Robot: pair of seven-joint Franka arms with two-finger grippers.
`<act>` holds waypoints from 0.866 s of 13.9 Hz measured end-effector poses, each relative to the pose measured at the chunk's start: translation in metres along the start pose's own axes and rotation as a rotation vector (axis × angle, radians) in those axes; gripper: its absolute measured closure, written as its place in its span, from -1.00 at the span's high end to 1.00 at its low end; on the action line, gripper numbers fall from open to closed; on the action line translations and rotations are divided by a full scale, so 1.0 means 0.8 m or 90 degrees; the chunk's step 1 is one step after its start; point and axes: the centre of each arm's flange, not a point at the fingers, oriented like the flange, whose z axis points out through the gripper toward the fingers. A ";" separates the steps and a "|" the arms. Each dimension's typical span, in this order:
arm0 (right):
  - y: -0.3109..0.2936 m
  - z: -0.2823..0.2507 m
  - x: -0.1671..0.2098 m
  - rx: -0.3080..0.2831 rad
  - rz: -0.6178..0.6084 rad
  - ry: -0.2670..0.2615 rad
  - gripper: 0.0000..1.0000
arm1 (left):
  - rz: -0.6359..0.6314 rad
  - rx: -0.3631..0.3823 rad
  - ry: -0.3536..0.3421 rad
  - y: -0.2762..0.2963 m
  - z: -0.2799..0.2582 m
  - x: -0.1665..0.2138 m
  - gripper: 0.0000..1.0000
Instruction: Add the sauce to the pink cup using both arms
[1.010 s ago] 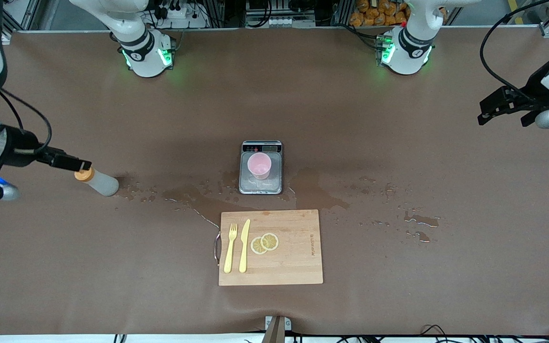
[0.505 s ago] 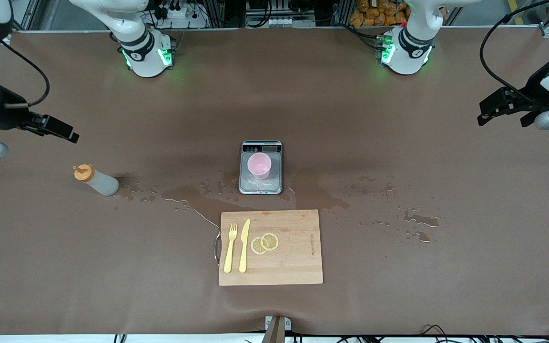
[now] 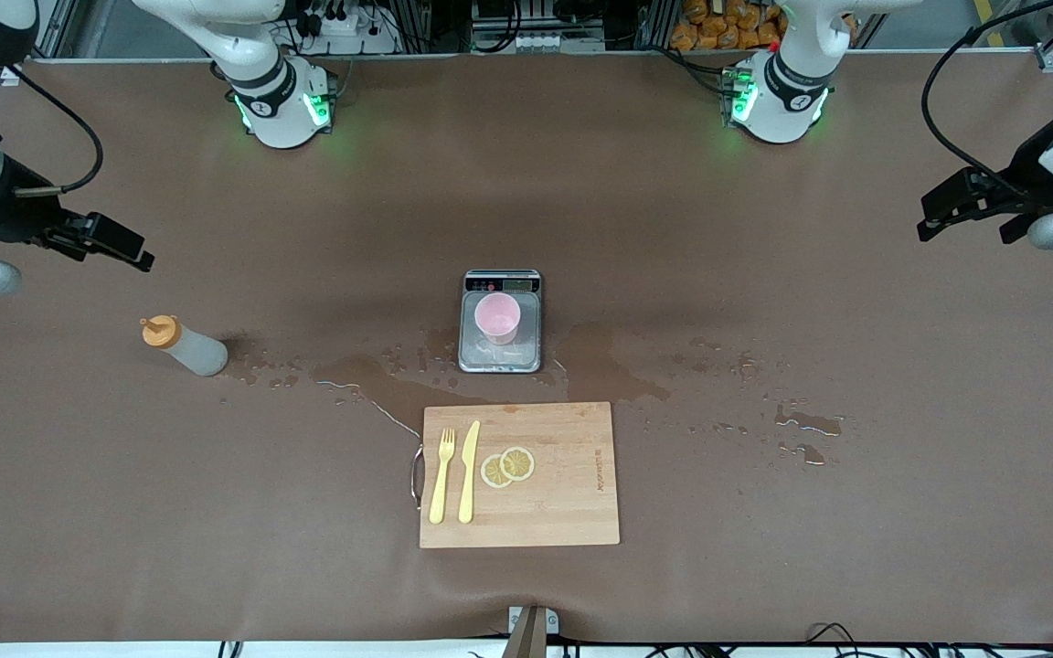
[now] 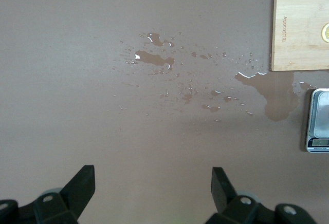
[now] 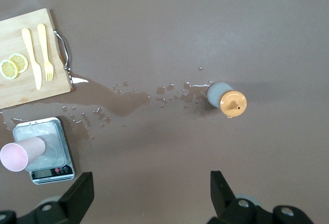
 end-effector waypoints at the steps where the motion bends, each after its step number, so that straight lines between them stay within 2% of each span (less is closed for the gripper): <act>1: -0.005 -0.002 0.000 -0.006 -0.007 0.006 1.00 | 0.000 0.000 0.000 0.000 0.000 0.000 1.00; 4: -0.011 -0.002 -0.001 -0.011 -0.013 0.010 1.00 | 0.000 0.000 0.000 0.000 0.000 0.000 1.00; 8: -0.012 -0.002 0.000 -0.036 -0.021 0.021 1.00 | 0.000 0.000 0.000 0.000 0.000 0.000 1.00; 12: -0.015 -0.002 0.000 -0.041 -0.026 0.023 1.00 | 0.000 0.000 0.000 0.000 0.000 0.000 1.00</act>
